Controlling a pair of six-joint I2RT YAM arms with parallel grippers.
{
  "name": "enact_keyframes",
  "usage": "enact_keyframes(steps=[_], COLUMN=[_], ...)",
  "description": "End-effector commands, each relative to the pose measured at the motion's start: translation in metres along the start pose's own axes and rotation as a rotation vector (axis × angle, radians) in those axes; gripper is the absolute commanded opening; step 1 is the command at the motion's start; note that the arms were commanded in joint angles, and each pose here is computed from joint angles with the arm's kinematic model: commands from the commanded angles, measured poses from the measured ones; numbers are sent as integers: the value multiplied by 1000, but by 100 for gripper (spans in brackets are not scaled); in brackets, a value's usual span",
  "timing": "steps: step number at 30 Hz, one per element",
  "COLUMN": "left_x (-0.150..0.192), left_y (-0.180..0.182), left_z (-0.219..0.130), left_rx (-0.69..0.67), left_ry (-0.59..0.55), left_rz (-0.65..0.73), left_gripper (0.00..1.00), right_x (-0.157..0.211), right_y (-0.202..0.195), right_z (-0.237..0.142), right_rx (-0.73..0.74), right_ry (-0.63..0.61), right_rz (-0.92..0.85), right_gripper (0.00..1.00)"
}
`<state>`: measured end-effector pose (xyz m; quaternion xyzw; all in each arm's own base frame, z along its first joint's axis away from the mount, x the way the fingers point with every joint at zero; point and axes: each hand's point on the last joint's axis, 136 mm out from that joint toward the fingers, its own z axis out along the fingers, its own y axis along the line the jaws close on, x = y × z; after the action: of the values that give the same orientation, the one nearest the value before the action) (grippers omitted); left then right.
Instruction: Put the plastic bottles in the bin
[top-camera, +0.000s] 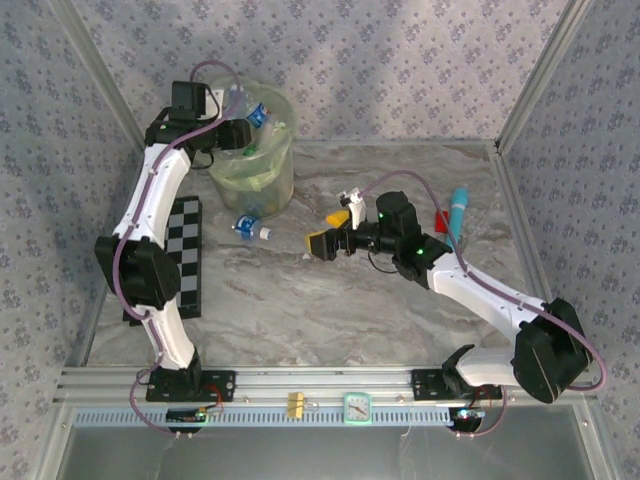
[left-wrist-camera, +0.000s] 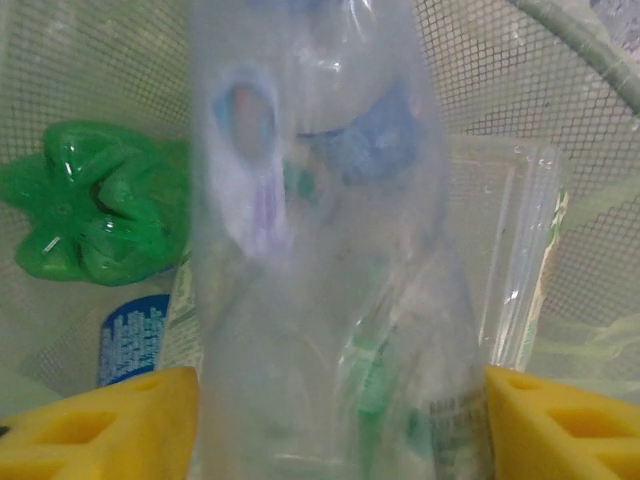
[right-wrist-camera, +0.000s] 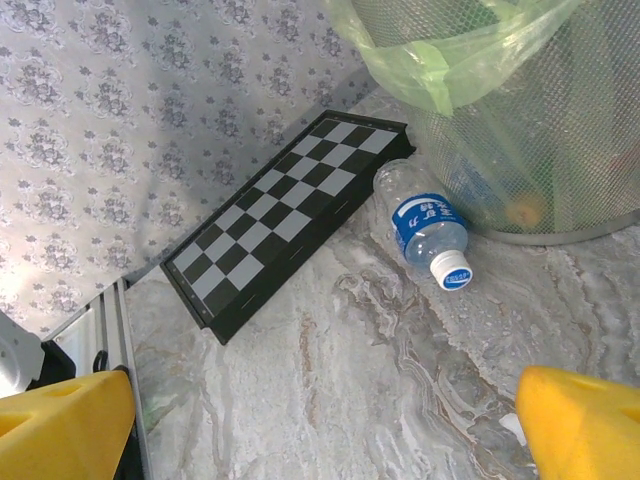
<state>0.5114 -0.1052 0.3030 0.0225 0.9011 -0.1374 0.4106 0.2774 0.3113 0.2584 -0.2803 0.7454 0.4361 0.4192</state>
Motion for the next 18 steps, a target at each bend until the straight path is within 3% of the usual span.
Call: enact_keyframes(steps=[1, 5, 15, 18], left_x=[-6, -14, -45, -42], left_y=[2, 1, -8, -9], left_z=[-11, -22, -67, -72], left_rx=[-8, -12, 3, 12], left_ry=[-11, -52, -214, -232], left_rz=[-21, -22, -39, -56], left_gripper=[77, 80, 99, 100], right_x=[-1, 0, 2, 3], right_y=[1, -1, -5, -5], right_z=[-3, -2, 5, 6], right_rx=[15, 23, 30, 33], right_ry=[-11, -4, 22, 27], right_rz=[-30, -27, -15, -14], right_gripper=[100, 100, 100, 100])
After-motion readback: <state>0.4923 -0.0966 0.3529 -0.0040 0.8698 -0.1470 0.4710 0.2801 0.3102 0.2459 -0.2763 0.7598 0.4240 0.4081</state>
